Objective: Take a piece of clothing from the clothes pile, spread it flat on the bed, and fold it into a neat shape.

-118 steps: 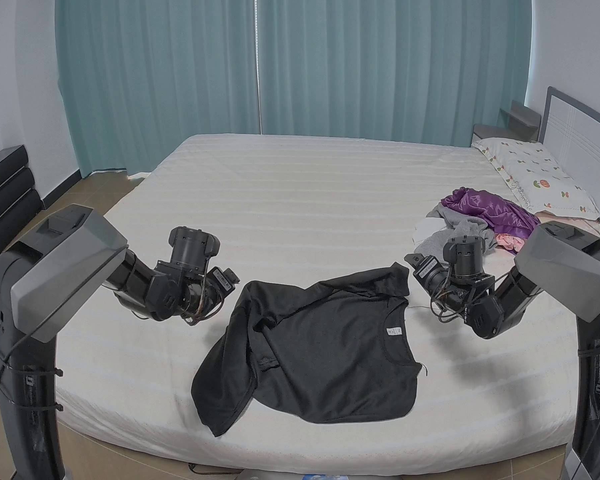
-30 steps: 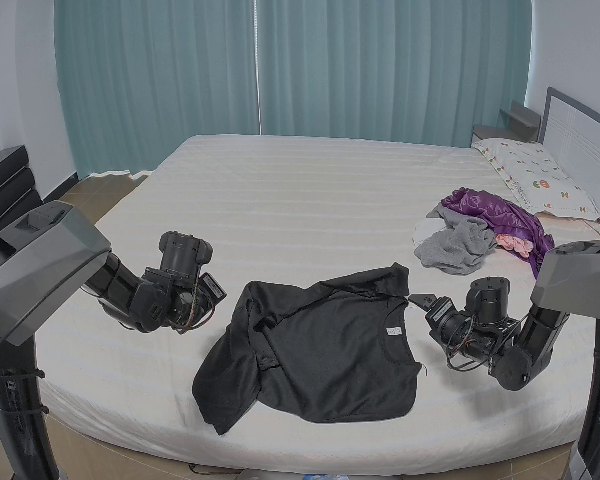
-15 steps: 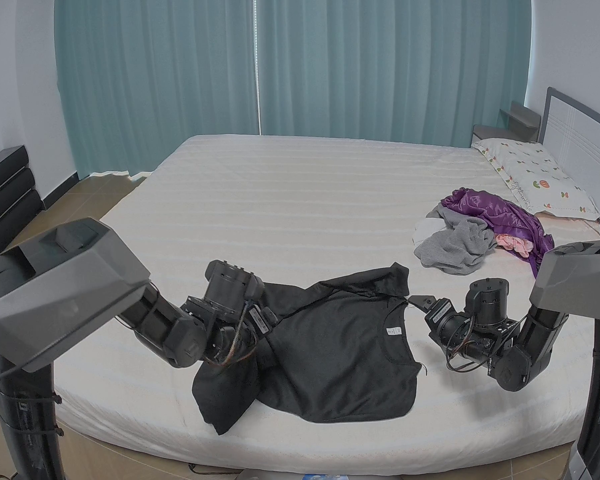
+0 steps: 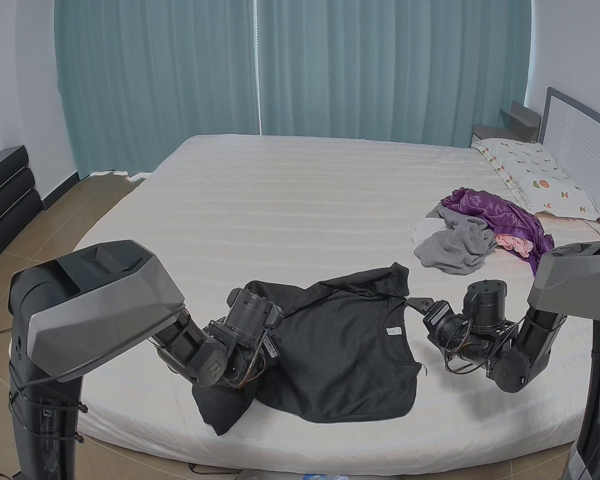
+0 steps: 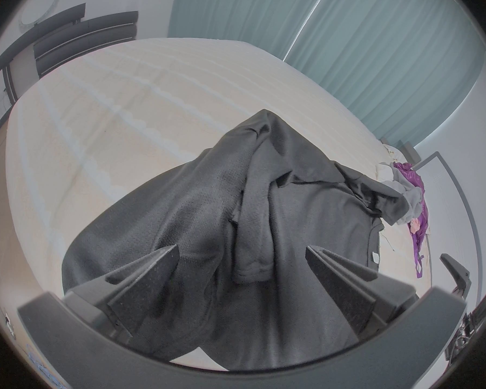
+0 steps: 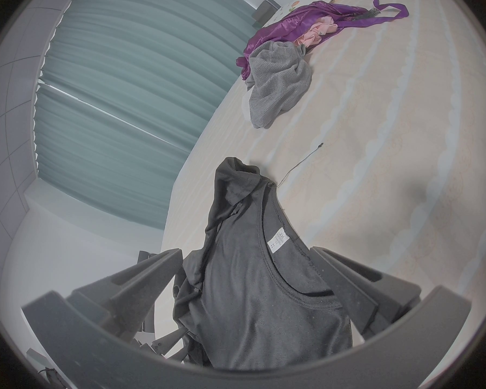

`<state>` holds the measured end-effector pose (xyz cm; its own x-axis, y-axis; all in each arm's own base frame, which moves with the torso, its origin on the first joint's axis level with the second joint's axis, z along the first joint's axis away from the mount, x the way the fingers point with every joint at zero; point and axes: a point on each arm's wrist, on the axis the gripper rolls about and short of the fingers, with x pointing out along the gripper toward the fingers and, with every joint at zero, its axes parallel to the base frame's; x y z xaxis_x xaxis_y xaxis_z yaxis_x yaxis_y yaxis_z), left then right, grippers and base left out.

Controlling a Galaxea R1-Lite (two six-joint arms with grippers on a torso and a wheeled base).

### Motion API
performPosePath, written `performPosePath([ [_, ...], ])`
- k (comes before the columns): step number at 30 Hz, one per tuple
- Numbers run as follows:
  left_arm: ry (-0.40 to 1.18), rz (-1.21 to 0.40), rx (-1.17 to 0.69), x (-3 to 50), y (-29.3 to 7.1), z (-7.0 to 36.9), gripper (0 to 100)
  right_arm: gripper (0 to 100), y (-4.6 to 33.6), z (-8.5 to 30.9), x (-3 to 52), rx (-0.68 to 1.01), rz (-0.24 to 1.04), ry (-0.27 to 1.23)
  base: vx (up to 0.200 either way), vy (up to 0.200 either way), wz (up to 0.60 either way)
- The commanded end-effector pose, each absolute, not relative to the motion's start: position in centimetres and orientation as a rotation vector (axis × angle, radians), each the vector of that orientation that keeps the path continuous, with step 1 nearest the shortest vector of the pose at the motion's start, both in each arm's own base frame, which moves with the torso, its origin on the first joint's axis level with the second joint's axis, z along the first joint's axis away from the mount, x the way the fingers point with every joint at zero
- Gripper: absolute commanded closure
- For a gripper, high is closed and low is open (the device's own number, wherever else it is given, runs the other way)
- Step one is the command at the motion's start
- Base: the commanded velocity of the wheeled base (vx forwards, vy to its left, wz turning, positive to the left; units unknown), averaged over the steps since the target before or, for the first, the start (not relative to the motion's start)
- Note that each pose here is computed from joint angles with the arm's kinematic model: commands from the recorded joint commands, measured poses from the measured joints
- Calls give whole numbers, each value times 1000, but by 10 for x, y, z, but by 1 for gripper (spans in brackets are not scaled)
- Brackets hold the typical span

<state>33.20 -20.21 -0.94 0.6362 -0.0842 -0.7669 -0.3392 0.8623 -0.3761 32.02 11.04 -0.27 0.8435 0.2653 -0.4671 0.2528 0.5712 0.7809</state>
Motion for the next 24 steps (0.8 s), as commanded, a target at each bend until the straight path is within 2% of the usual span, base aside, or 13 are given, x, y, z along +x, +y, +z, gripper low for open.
performPosePath([
  [1, 881, 178, -519, 333, -197, -13, 0, 0, 111, -4, 320, 978, 5, 595, 0, 0, 0],
  [12, 883, 232, -501, 339, -184, -25, 0, 0, 111, -5, 320, 977, 4, 598, 0, 0, 0],
  [13, 887, 236, -499, 340, -183, -28, 100, 0, 111, -5, 320, 977, 4, 598, 0, 0, 0],
  [22, 876, 248, -510, 344, -178, -26, 100, 0, 111, -5, 320, 983, 2, 598, 0, 0, 0],
  [24, 840, 258, -543, 350, -167, -11, 100, 0, 111, -5, 320, 983, 2, 598, 0, 0, 0],
])
